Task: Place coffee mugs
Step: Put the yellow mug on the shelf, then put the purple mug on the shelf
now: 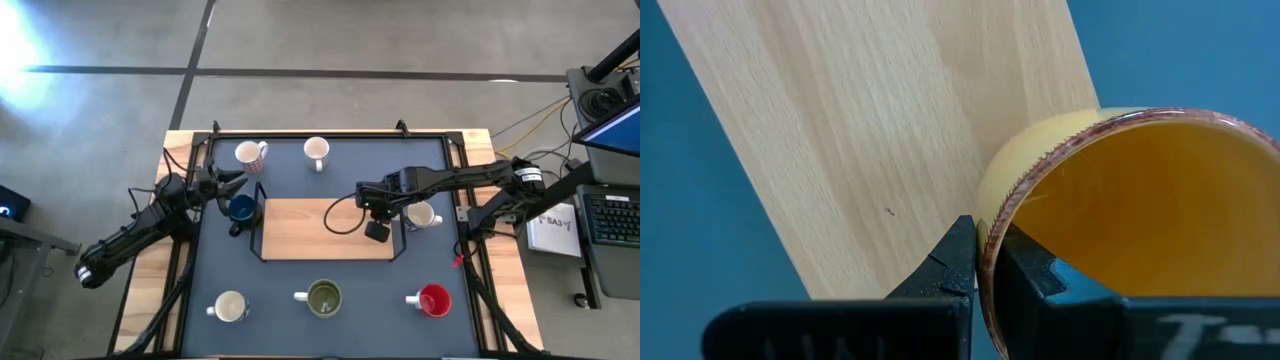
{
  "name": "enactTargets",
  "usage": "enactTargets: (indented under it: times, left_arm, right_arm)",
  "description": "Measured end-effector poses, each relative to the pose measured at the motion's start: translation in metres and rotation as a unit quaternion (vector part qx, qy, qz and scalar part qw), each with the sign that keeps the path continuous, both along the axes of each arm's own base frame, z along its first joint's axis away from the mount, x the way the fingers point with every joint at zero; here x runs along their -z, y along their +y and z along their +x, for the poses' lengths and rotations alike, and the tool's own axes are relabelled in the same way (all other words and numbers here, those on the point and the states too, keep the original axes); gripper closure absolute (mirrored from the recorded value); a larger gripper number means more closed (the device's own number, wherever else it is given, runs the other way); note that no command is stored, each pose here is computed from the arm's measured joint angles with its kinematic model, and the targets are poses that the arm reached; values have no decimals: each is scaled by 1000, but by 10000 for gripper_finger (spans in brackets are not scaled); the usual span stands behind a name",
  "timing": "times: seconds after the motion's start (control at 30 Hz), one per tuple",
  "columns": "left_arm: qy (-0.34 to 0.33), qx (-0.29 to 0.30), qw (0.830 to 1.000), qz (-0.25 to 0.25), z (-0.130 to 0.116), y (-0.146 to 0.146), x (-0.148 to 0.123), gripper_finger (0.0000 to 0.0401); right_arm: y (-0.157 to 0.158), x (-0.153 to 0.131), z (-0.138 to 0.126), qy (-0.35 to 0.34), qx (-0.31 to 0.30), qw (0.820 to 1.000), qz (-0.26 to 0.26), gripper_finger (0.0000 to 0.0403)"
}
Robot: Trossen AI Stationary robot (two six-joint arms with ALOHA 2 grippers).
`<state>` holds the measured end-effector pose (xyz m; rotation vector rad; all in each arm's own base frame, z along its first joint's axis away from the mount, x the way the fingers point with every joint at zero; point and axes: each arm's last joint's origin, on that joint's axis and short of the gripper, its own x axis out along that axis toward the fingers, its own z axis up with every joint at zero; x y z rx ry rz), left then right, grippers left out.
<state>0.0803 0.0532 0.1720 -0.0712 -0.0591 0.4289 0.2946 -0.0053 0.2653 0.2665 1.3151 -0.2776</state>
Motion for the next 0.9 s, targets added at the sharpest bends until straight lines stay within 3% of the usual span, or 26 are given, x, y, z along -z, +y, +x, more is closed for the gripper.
enactTargets:
  times: [0.33, 0.57, 0.9]
  left_arm:
    - [0, 0, 1000, 0, 0, 0, 0, 294]
    - [0, 0, 1000, 0, 0, 0, 0, 294]
    - [0, 0, 1000, 0, 0, 0, 0, 294]
  right_arm:
    - [0, 0, 0, 0, 0, 1000, 0, 386]
    - [0, -3, 1, -4, 3, 1000, 1, 336]
    - [0, -46, 12, -75, 18, 997, 16, 307]
